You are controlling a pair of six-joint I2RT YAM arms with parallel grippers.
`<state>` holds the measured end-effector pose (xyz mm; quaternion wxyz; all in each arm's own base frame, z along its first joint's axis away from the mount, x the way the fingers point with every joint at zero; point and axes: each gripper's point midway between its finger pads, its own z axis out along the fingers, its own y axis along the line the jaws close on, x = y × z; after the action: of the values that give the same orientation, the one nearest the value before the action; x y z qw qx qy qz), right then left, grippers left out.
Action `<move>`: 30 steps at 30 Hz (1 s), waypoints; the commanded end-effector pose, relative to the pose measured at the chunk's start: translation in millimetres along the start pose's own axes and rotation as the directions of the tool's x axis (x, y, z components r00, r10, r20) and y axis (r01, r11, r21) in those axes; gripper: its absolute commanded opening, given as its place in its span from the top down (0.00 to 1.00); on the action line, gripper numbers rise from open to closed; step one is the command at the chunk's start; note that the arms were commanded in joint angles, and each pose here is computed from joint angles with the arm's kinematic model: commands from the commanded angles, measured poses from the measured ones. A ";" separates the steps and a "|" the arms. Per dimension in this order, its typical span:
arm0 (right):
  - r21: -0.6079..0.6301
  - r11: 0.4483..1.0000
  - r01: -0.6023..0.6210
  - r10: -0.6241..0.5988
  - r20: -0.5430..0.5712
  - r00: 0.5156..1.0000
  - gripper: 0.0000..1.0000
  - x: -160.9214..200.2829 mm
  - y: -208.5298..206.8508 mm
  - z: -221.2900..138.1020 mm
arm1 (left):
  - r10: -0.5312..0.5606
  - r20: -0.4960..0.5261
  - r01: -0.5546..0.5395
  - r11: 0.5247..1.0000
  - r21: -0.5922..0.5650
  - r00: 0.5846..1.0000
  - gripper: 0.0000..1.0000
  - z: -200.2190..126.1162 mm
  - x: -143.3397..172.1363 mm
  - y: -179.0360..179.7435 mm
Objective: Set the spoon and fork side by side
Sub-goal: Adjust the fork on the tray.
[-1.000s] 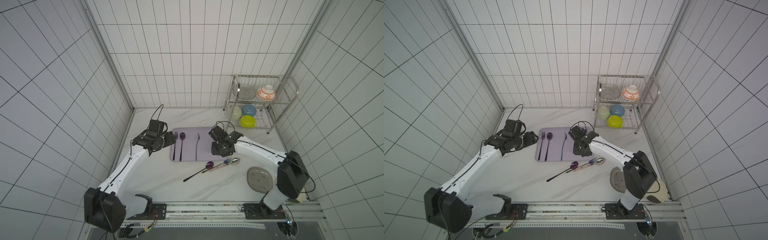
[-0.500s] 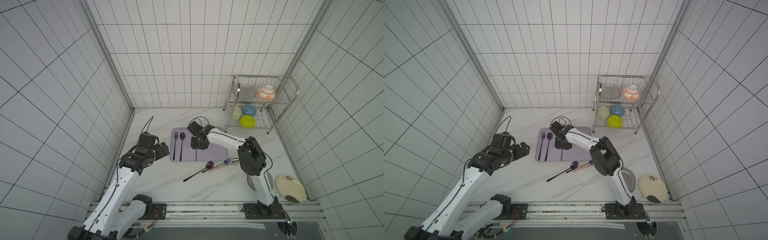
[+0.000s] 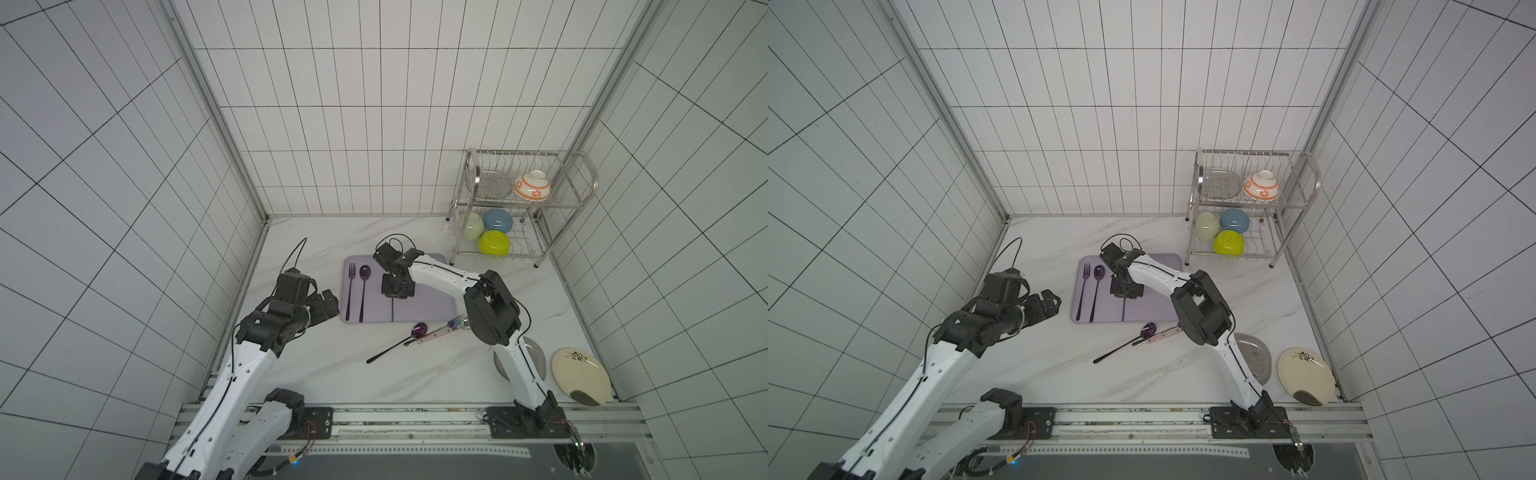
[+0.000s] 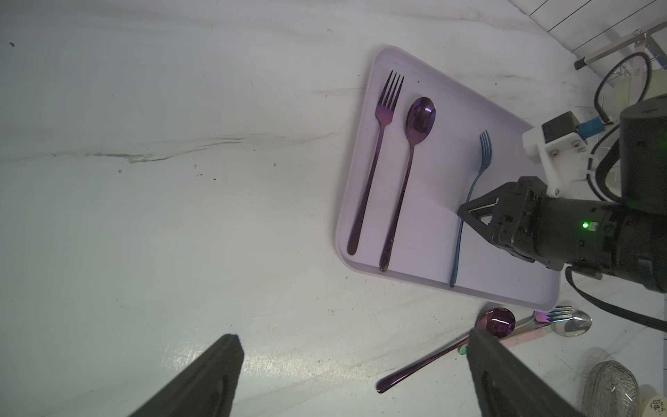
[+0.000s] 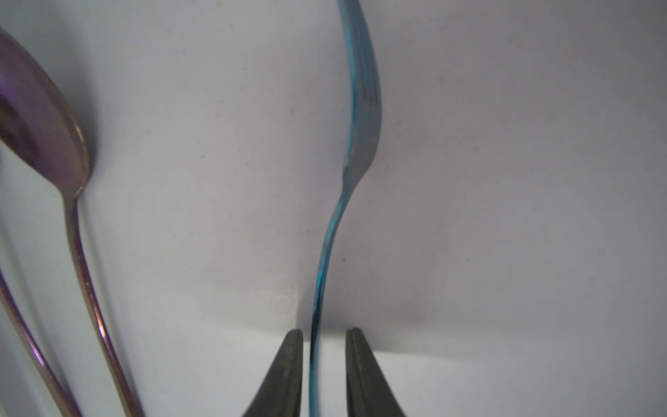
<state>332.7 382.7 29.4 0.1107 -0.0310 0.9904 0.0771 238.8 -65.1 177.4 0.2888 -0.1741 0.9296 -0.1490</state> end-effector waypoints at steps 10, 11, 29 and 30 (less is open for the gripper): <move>0.017 1.000 -0.011 0.012 -0.053 0.999 0.93 3.1 -9.1 19.2 | 0.020 0.006 -0.020 1.000 0.023 1.000 0.02 0.9 -0.9 -3.0; -0.005 1.000 -0.008 0.008 -0.048 0.999 0.95 0.8 -6.4 17.3 | 0.021 0.005 -0.021 0.999 0.025 1.000 0.02 1.3 -0.7 -3.4; -0.673 0.740 -0.006 0.015 0.007 1.000 1.00 -18.7 51.6 -40.2 | 0.021 -0.018 -0.020 0.999 0.035 1.000 0.02 5.7 -0.1 -7.2; -0.681 0.732 -0.017 0.015 -0.009 1.000 1.00 -16.0 52.8 -36.7 | 0.021 -0.022 -0.020 0.999 0.035 1.000 0.02 6.2 0.6 -7.2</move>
<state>340.8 412.3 66.2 0.1032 -0.0485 0.9188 0.3778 239.4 -70.6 172.9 0.2762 -0.1650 0.9336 -0.1577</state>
